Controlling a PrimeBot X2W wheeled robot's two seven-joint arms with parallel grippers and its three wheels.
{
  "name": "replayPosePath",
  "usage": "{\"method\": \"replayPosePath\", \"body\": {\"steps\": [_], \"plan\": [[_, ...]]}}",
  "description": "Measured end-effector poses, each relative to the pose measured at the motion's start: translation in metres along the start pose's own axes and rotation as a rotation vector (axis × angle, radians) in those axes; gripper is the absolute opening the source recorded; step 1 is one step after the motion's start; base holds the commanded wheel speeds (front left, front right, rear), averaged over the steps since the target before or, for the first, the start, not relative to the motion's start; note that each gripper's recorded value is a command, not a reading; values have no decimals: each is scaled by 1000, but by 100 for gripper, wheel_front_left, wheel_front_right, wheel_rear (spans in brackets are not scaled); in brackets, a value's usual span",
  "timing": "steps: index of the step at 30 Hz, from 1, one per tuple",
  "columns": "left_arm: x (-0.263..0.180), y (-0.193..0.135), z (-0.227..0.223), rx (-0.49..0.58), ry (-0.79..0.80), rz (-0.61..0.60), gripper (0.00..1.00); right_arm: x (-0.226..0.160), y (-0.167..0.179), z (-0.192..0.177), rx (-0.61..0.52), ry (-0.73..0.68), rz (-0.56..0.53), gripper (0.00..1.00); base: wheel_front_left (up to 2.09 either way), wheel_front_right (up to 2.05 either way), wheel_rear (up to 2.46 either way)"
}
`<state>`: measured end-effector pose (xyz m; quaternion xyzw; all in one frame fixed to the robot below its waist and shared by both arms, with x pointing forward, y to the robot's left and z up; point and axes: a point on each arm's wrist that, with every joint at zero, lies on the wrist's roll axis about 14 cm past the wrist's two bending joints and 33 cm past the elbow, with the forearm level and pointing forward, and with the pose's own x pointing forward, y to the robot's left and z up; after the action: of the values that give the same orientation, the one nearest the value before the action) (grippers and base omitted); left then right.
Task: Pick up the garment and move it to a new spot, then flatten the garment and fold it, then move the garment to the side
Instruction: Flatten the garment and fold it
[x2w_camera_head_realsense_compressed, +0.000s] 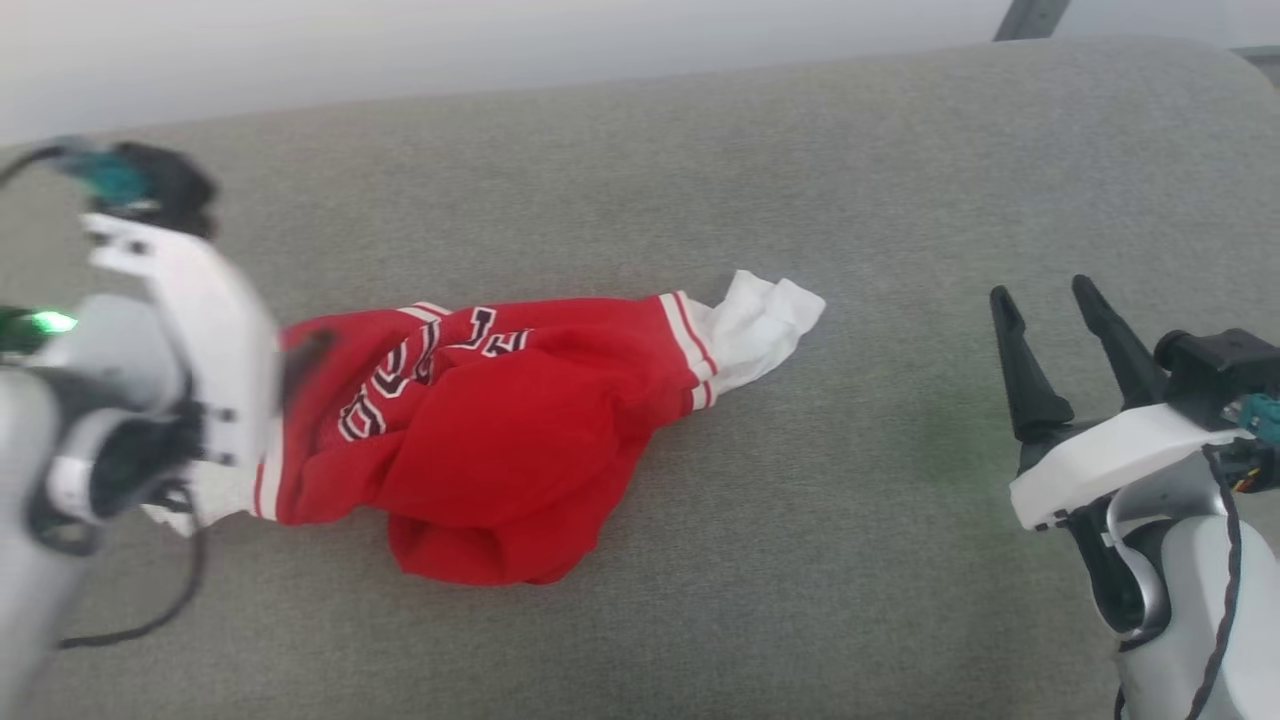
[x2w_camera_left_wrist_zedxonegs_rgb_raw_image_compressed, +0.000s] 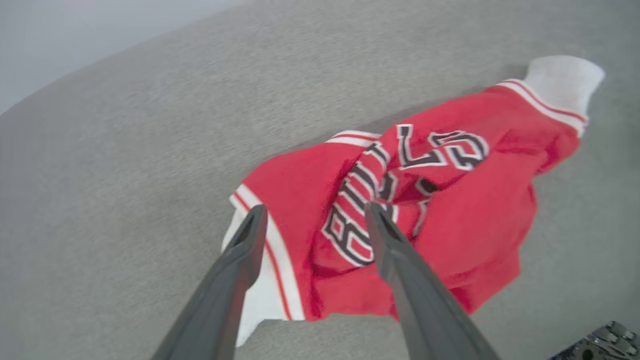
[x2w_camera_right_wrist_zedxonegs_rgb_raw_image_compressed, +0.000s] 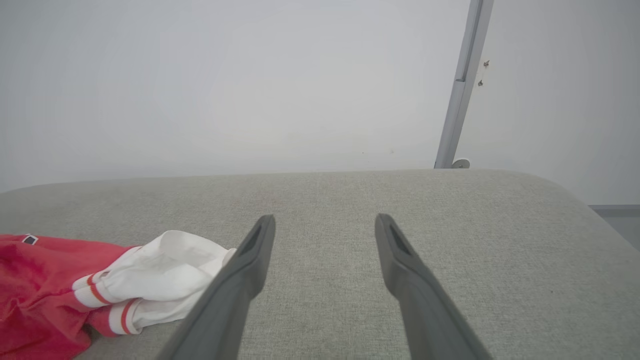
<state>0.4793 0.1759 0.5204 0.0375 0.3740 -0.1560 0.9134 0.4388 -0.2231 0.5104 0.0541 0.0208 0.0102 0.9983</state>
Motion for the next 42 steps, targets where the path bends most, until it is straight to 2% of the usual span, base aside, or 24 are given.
{"method": "replayPosePath", "body": {"steps": [6, 12, 18, 24, 25, 27, 32, 37, 42], "plan": [[8, -62, -2, 86, 63, -152, 100, -4, -4, 2, 6, -10, -13, 100, 0, 0, 0], [18, -93, -17, 113, 145, -225, 100, -10, -14, -3, 11, -1, -42, 100, 0, 0, 0], [36, -101, -39, 116, 221, -252, 100, -11, -19, -10, 15, 11, -62, 100, 0, 0, 0], [62, -88, -62, 125, 269, -229, 100, -9, -22, -14, 17, 18, -72, 100, 0, 0, 0], [65, -85, -67, 131, 287, -221, 86, -9, -23, -15, 17, 18, -73, 100, 0, 0, 0], [71, -84, -74, 129, 302, -229, 0, -8, -23, -16, 17, 21, -76, 100, 0, 0, 0], [75, -92, -82, 105, 320, -287, 0, -6, -24, -21, 19, 30, -76, 100, 0, 0, 0], [68, -99, -63, 99, 241, -320, 0, -3, -23, -20, 15, 27, -70, 100, 0, 0, 0], [42, -130, -76, 99, 259, -430, 0, 1, -21, -19, 14, 20, -65, 100, 0, 0, 0]]}}
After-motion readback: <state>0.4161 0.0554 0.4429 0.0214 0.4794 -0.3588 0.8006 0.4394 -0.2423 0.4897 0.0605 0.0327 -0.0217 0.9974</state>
